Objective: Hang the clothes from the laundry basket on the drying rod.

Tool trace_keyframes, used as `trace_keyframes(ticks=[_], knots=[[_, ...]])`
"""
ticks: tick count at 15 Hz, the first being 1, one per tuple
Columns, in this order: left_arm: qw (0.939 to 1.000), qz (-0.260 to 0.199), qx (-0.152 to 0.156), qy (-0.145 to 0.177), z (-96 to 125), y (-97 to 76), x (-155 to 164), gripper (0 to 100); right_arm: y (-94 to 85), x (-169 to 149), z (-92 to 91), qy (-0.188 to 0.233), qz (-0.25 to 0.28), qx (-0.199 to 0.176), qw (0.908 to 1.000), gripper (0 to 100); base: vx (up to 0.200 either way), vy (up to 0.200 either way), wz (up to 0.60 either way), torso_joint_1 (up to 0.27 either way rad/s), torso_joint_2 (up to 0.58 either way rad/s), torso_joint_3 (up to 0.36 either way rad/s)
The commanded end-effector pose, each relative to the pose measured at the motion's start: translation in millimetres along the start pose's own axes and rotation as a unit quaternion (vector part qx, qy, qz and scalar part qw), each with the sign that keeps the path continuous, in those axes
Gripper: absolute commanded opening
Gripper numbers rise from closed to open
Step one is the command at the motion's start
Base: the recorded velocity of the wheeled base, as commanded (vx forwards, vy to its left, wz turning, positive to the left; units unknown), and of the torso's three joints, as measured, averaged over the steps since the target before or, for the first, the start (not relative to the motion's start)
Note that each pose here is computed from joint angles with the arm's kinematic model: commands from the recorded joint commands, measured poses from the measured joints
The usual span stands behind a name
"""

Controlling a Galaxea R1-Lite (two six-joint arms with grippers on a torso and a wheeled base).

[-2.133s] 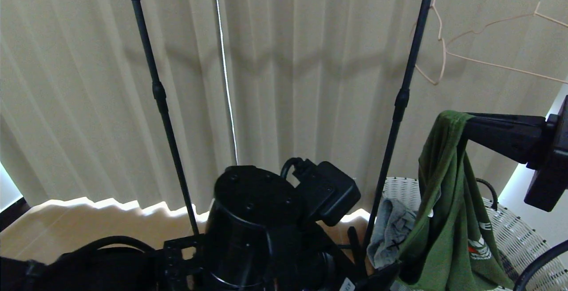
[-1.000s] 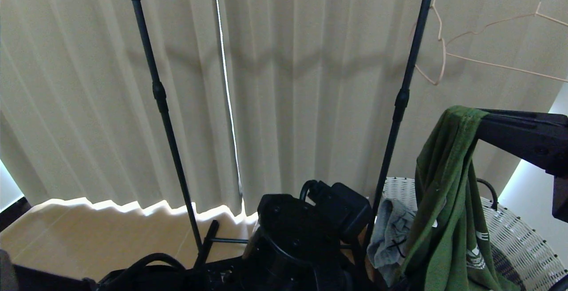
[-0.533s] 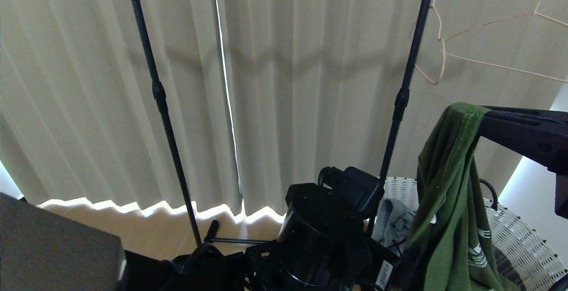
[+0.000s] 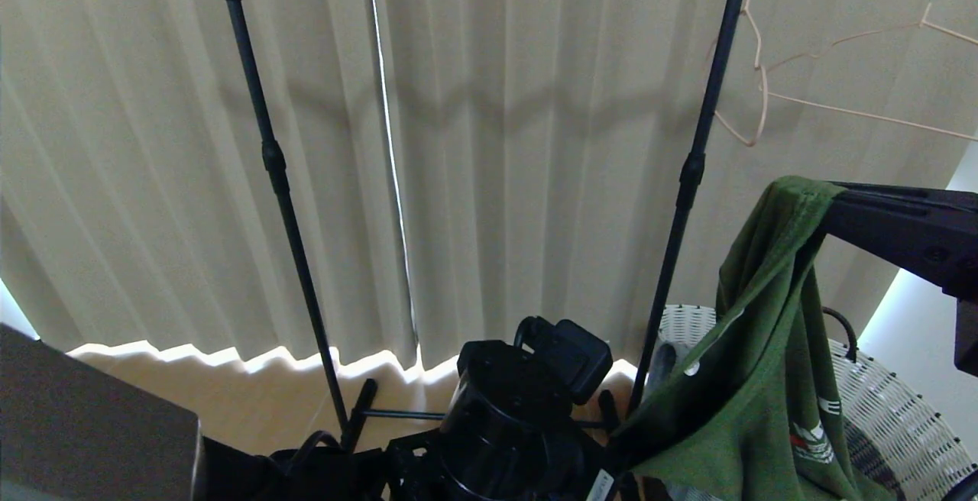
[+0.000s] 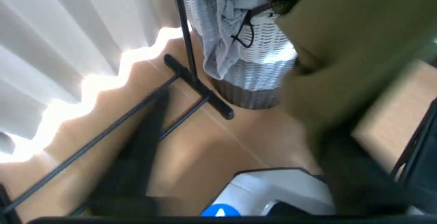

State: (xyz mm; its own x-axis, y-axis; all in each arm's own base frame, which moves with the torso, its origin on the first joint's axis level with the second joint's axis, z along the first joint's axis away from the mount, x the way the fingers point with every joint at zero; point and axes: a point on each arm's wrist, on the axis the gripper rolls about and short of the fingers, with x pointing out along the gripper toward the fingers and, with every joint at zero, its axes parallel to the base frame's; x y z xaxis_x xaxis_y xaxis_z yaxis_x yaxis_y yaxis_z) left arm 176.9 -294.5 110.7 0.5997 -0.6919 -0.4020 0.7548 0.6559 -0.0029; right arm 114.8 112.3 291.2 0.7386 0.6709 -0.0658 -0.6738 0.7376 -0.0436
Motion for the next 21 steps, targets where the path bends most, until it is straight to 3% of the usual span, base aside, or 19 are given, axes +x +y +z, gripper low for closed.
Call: trace_keyframes(ticks=[1, 3, 5, 9, 13, 18, 21], knots=[[0.9995, 0.0, 0.003, -0.03, 14, 4.3, -24, 0, -0.4, 1, -1.2, 0.003, -0.002, 0.0, 1.0, 0, 0.0, 0.0, 0.0, 0.0, 0.0, 0.0], [0.997, 0.019, 0.03, -0.069, 33, 23.0, -66, 0, -4.1, 1, -1.8, 0.004, -0.014, 0.0, 0.9999, 0, 0.0, 0.0, 0.0, 0.0, 0.0, 0.0], [0.991, 0.073, 0.06, -0.096, 53, 54.9, -108, 0, -8.5, 1, -1.9, 0.004, -0.028, 0.001, 0.9996, 0, 0.0, 0.0, 0.0, 0.0, 0.0, 0.0], [0.987, 0.12, 0.048, -0.096, 82, 77.4, -168, 0, -18.0, -1, 0.6, 0.0, -0.059, 0.003, 0.9983, 0, 0.0, 0.0, 0.0, 0.0, 0.0, 0.0], [0.9788, 0.145, 0.04, -0.139, 112, 86.1, -185, 0, -25.7, -2, 7.9, -0.012, -0.084, 0.001, 0.9964, 0, 0.0, 0.0, 0.0, 0.0, 0.0, 0.0], [0.9766, 0.165, 0.047, -0.13, 126, 93.4, -199, 0, -27.3, -1, 25.3, -0.037, -0.088, 0.001, 0.9954, 0, 0.0, 0.0, 0.0, 0.0, 0.0, 0.0], [0.9791, 0.164, 0.051, -0.109, 113, 93.2, -200, 0, -26.8, 1, 6.7, -0.002, -0.091, 0.003, 0.9958, 0, 0.0, 0.0, 0.0, 0.0, 0.0, 0.0]])
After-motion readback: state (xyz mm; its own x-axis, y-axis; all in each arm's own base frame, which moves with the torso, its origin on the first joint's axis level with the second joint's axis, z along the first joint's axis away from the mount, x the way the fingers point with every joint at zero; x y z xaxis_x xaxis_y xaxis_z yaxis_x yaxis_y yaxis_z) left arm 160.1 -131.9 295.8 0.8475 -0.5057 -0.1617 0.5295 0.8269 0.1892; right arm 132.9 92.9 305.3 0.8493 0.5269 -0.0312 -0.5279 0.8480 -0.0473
